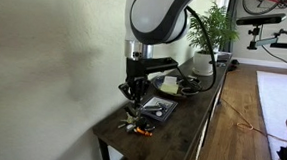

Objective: Put the keys on the square tray

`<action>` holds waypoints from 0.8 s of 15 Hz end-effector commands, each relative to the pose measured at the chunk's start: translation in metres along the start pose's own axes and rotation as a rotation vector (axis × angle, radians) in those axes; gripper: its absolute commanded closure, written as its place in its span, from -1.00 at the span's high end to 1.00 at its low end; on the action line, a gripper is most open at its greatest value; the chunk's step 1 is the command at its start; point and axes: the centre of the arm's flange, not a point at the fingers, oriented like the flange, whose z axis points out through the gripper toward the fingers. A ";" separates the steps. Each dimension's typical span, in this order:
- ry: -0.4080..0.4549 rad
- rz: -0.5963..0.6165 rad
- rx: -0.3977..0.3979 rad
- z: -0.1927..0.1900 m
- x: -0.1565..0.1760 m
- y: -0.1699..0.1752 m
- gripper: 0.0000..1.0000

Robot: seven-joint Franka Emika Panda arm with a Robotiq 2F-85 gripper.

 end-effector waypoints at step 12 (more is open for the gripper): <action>0.054 0.183 -0.073 -0.048 0.002 0.110 -0.88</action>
